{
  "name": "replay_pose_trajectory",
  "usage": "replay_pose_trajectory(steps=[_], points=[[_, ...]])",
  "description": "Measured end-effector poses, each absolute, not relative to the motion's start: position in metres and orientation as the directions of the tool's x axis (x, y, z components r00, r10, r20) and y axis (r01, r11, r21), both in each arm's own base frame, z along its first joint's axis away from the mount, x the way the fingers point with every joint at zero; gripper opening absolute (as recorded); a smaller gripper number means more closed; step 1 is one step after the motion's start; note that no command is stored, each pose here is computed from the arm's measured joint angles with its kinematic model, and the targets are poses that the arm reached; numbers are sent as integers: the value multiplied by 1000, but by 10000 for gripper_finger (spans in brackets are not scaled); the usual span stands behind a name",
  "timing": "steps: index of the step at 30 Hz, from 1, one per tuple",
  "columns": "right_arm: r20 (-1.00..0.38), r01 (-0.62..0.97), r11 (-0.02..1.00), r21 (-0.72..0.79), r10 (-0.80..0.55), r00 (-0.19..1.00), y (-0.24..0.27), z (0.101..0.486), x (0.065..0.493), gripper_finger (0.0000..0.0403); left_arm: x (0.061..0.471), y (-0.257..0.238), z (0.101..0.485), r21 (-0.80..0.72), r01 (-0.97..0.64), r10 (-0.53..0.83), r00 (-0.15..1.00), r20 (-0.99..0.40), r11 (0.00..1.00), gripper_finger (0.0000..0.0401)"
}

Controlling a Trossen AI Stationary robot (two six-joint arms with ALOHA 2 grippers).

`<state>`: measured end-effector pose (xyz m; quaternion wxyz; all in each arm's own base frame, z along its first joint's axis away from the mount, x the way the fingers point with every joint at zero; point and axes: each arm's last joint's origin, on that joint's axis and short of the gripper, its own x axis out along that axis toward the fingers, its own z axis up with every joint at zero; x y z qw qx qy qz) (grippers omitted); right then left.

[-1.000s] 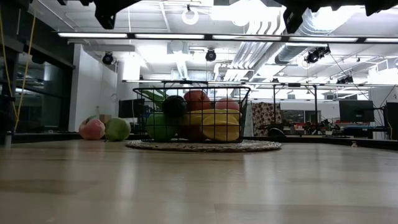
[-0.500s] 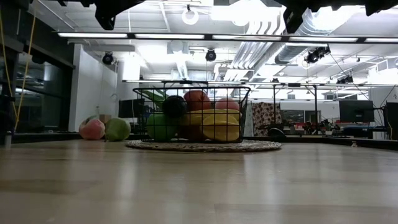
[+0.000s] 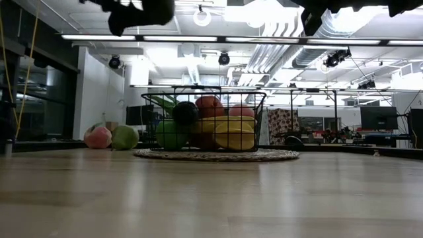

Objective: Build produce basket
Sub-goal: Put the lime into the black wire basket

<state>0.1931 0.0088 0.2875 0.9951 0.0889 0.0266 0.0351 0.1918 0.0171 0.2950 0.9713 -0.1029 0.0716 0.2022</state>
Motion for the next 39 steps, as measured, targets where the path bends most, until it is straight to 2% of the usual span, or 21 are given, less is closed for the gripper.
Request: replay_pose_trajectory(steps=[5, 8, 14, 19, 22, 28, 39], points=[[-46, -65, 982, 179, 75, 996, 9, 288, 193, 0, 214, 53, 322, -147, -588, 496, 771, -400, 796, 253], [-46, -65, 982, 179, 74, 996, 9, 288, 193, 0, 227, 81, 330, -114, -665, 518, 666, -536, 738, 253], [-49, -64, 982, 179, 74, 996, 9, 287, 193, 0, 254, 127, 312, -107, -757, 487, 515, -706, 645, 253], [-54, -64, 982, 179, 74, 996, 9, 287, 193, 0, 268, 151, 281, -130, -843, 464, 408, -786, 521, 254], [-53, -64, 982, 179, 74, 996, 9, 287, 193, 0, 274, 160, 263, -103, -870, 449, 347, -823, 483, 254], [-54, -63, 982, 179, 74, 996, 9, 287, 193, 0, 284, 168, 237, -78, -875, 399, 296, -868, 479, 255], [-54, -63, 982, 176, 74, 996, 9, 287, 193, 0, 287, 170, 235, -82, -869, 403, 307, -862, 488, 255]])
